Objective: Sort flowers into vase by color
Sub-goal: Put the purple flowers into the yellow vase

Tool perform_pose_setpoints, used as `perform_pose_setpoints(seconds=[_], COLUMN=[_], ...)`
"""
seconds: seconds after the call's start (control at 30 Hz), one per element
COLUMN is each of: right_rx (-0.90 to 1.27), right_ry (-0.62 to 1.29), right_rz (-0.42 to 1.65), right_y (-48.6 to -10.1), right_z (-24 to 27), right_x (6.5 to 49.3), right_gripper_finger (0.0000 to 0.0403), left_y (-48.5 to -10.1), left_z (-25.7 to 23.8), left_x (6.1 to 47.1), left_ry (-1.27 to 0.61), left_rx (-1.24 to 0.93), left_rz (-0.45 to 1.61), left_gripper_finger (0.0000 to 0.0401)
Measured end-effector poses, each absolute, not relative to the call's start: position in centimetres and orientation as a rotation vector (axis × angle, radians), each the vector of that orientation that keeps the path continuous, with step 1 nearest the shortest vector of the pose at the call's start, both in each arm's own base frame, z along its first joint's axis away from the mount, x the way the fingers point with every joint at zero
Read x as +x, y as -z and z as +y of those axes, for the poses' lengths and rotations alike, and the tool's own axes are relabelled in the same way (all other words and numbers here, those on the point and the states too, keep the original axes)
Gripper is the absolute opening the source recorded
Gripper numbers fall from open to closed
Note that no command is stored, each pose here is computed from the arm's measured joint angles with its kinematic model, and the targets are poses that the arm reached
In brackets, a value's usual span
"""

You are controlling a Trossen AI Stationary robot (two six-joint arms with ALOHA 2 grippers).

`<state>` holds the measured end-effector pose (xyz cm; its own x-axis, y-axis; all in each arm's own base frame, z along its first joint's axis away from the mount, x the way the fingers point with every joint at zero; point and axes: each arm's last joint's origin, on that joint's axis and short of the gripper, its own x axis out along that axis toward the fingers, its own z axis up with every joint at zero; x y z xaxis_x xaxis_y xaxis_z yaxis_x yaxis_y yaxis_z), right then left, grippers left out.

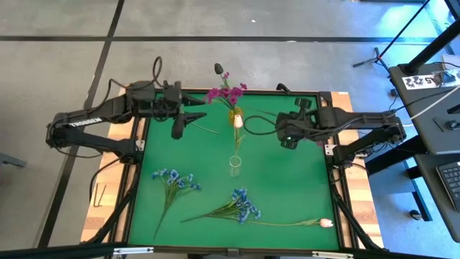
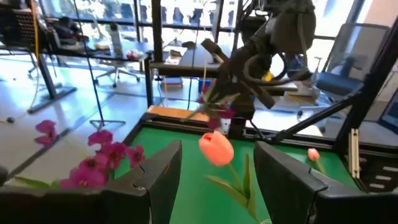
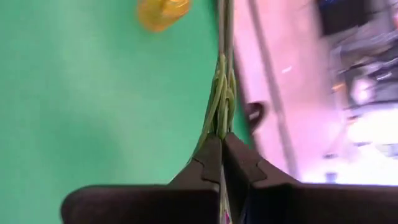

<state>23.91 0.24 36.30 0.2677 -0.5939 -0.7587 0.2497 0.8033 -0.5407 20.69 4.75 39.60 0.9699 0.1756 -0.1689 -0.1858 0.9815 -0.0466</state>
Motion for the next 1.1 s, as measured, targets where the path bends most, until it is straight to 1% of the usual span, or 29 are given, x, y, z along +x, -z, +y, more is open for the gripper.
perform_pose_setpoints(seconds=[0.13,0.3,0.53,0.67,0.87,1.1], right_rx=[-0.527,-0.784,-1.053,-1.125,-1.186,-1.198], right_ry=[0.623,0.701,0.78,0.824,0.817,0.812], right_rz=[1.18,1.216,1.208,1.165,1.129,1.124], right_y=[-36.5,-35.9,-35.6,-36.3,-37.1,-37.2], right_z=[0.1,0.0,-0.1,-0.1,0.0,0.0], right_x=[25.4,27.7,30.2,31.1,32.2,32.4], right_gripper_finger=[0.0001,0.0001,0.0001,0.0001,0.0001,0.0001], left_y=[-40.7,-42.4,-43.9,-43.8,-42.5,-41.4], left_z=[5.7,7.3,9.9,11.7,14.1,14.6], left_x=[22.4,24.4,26.8,28.1,29.7,30.5], left_ry=[-0.187,-0.227,-0.186,-0.176,-0.22,-0.118], left_rx=[-0.062,-0.081,-0.167,-0.233,-0.288,-0.345], left_rz=[0.228,0.3,0.399,0.466,0.554,0.587], left_gripper_finger=[0.0196,0.0196,0.0196,0.0196,0.0196,0.0196])
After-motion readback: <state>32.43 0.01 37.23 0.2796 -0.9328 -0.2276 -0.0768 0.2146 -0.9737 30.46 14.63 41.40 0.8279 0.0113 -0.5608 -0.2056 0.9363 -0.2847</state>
